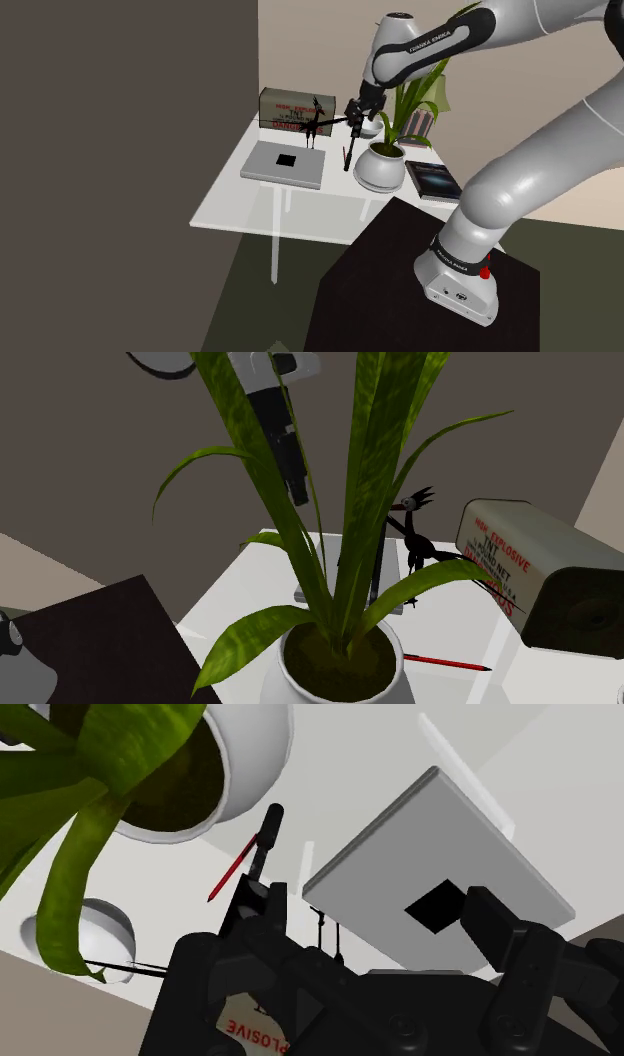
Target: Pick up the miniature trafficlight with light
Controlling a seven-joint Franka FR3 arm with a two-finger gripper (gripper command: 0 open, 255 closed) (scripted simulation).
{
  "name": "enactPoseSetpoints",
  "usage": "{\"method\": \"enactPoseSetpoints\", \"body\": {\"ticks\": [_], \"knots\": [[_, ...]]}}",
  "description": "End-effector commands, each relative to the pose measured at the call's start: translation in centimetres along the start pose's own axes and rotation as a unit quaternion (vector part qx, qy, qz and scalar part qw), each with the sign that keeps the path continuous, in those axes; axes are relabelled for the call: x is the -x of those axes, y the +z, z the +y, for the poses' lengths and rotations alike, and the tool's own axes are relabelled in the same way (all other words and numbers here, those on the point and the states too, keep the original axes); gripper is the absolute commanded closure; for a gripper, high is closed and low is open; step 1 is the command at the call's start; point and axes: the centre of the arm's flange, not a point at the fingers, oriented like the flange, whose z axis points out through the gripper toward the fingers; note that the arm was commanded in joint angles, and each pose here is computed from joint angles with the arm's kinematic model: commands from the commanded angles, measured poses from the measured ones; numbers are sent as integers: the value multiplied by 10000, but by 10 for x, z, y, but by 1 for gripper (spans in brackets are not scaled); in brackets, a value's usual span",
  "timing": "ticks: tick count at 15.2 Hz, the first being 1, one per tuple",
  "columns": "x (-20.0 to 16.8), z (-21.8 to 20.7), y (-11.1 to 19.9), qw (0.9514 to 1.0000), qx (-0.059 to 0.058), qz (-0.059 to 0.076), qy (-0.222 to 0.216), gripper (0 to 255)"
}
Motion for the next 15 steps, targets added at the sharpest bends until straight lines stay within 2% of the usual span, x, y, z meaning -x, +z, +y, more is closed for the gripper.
{"method": "enactPoseSetpoints", "body": {"ticks": [1,5,9,15], "knots": [[-9,15,19,9997,28,123,223,0],[-28,42,56,9973,79,336,655,0],[-46,70,91,9925,129,549,1086,0],[-40,68,117,9924,130,551,1090,0]]}}
